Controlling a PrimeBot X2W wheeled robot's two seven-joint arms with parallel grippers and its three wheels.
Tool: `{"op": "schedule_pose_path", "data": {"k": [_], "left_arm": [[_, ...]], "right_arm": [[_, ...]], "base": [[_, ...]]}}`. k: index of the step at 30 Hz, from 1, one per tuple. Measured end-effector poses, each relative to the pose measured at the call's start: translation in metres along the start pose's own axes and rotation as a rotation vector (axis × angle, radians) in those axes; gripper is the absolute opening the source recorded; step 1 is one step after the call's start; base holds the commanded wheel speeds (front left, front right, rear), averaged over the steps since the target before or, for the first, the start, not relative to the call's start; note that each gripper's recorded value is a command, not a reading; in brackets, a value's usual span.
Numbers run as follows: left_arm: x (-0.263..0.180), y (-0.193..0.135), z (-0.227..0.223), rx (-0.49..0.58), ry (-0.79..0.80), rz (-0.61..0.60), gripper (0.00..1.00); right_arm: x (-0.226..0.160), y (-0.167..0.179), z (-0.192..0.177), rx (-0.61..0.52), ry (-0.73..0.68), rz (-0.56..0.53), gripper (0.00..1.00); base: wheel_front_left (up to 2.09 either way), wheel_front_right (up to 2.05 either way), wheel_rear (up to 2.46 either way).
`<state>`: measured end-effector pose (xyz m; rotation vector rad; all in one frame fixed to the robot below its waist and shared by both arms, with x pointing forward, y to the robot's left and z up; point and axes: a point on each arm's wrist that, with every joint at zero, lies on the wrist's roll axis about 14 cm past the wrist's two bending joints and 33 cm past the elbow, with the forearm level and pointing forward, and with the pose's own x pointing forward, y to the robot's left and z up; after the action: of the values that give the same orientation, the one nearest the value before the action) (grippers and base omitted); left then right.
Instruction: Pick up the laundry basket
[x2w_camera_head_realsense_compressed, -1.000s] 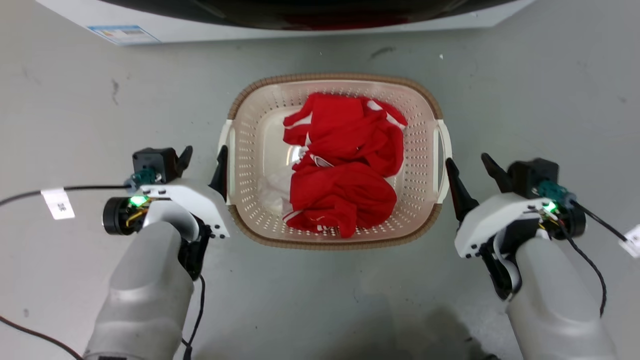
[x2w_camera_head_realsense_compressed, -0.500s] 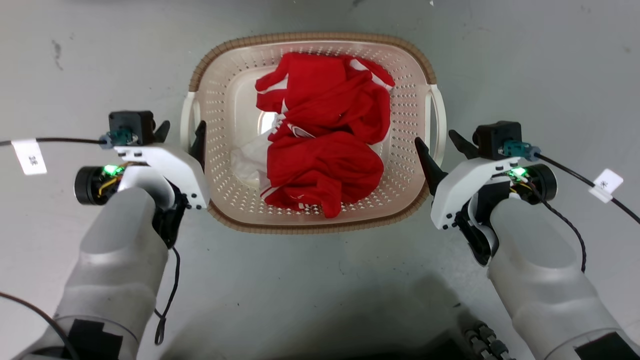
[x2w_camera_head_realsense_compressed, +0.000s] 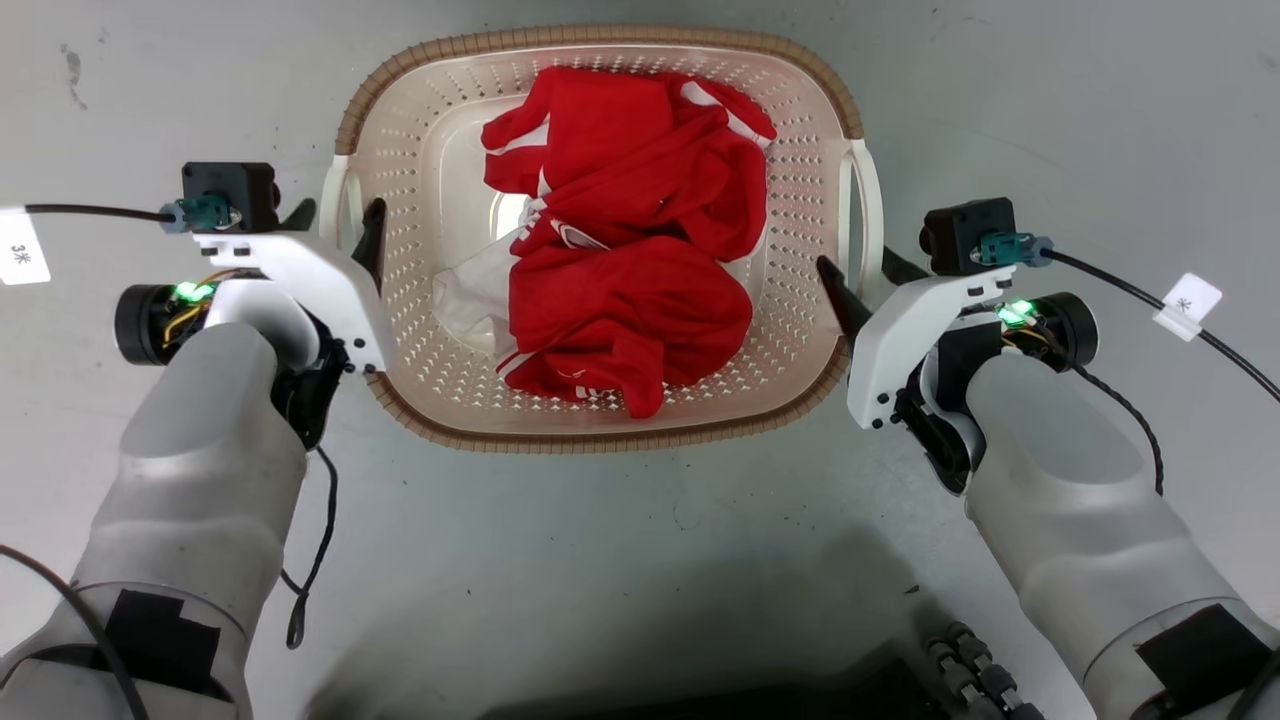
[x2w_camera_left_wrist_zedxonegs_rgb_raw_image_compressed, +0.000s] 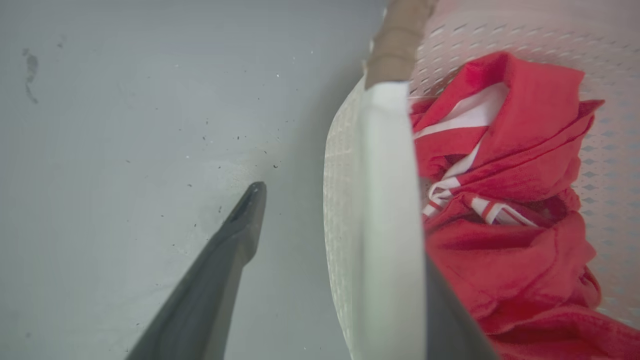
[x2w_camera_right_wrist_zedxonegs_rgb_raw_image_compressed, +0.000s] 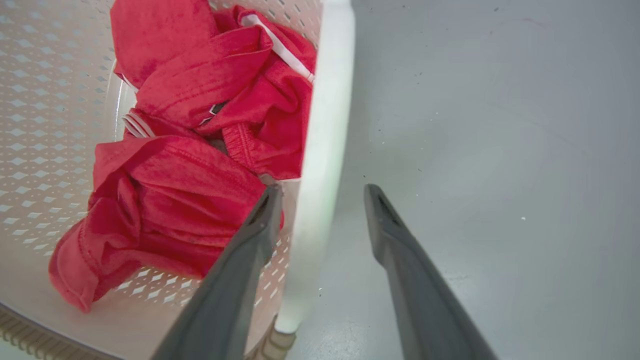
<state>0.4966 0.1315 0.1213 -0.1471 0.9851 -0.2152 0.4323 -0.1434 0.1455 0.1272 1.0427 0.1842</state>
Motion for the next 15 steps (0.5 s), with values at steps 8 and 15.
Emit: {"op": "schedule_pose_path", "data": {"k": [8,15], "left_arm": [[-0.002,-0.012,-0.004,-0.015,0.028,-0.027,0.0],[-0.01,-0.017,-0.002,-0.015,0.038,-0.04,0.0]], "right_arm": [[0.003,0.008,0.0,-0.002,0.024,0.018,0.0],[-0.003,0.008,-0.001,-0.005,0.038,0.014,0.0]], "base": [[0.0,0.0,0.0],[0.0,0.0,0.0]]}}
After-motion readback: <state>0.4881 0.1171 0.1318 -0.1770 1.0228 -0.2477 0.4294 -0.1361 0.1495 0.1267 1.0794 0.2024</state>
